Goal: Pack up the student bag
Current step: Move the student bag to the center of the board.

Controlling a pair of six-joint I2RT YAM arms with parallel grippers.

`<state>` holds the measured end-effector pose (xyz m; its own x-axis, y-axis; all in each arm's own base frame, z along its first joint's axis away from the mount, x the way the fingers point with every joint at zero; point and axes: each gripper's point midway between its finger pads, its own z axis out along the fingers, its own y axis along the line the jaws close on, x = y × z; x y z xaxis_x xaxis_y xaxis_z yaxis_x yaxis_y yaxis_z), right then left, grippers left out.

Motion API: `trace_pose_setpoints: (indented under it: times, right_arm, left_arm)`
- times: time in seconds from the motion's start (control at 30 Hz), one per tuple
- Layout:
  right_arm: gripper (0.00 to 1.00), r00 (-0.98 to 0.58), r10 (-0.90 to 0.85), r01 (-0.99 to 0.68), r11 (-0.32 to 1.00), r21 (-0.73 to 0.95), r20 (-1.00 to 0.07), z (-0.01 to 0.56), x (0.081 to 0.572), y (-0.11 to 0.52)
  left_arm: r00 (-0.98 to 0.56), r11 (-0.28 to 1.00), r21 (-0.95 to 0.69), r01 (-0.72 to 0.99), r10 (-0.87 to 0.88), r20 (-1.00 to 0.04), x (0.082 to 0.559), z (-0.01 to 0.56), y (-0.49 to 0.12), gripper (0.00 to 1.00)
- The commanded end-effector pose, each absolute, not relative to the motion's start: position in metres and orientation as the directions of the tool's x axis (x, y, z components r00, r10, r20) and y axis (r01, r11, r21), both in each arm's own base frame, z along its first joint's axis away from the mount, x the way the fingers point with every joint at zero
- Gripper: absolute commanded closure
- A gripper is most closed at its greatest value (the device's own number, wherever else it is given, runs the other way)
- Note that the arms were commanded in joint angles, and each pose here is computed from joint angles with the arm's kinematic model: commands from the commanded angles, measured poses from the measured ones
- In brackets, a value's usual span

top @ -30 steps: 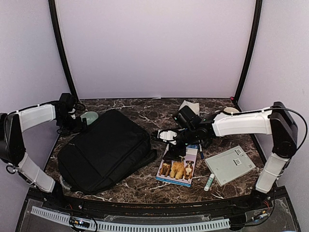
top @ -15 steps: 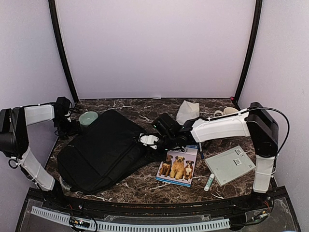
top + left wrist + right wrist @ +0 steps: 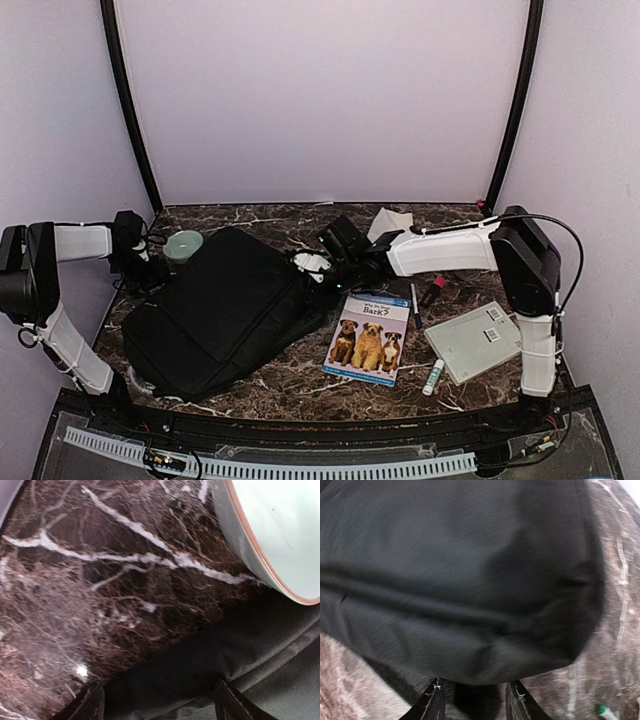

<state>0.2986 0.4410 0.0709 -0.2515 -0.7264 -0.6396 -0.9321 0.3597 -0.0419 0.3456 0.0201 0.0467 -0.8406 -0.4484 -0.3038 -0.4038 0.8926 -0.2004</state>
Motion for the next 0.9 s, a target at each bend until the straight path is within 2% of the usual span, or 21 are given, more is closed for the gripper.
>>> trace_pose_setpoints:
  times: [0.0,0.2,0.37,0.53,0.7,0.87]
  right_arm:
    - [0.59,-0.306,-0.64,-0.89,0.456,-0.028,-0.705,0.098,0.354,0.439]
    - [0.59,-0.326,-0.619,-0.863,0.503,-0.042,-0.714,0.103,0.395,0.436]
    - [0.58,-0.371,-0.581,-0.83,0.558,-0.023,-0.725,0.1,0.442,0.434]
    - [0.58,-0.416,-0.538,-0.811,0.585,0.03,-0.733,0.1,0.483,0.433]
    - [0.54,-0.332,-0.528,-0.843,0.538,-0.005,-0.782,0.166,0.467,0.42]
    - [0.48,-0.279,-0.517,-0.878,0.479,-0.003,-0.809,0.209,0.414,0.393]
  left_arm:
    - [-0.897,0.888,-0.326,-0.325,-0.399,-0.193,0.325,0.037,-0.019,0.25]
    - [-0.938,0.906,-0.375,-0.197,-0.286,-0.198,0.319,0.053,-0.073,0.26]
    - [-0.937,0.864,-0.479,-0.155,-0.282,-0.205,0.322,0.067,-0.104,0.27]
    - [-0.948,0.851,-0.508,-0.134,-0.259,-0.185,0.32,0.069,-0.119,0.28]
    - [-0.943,0.87,-0.484,-0.093,-0.232,-0.237,0.308,0.099,-0.118,0.27]
    - [-0.924,0.912,-0.392,-0.118,-0.246,-0.294,0.294,0.127,-0.096,0.17]
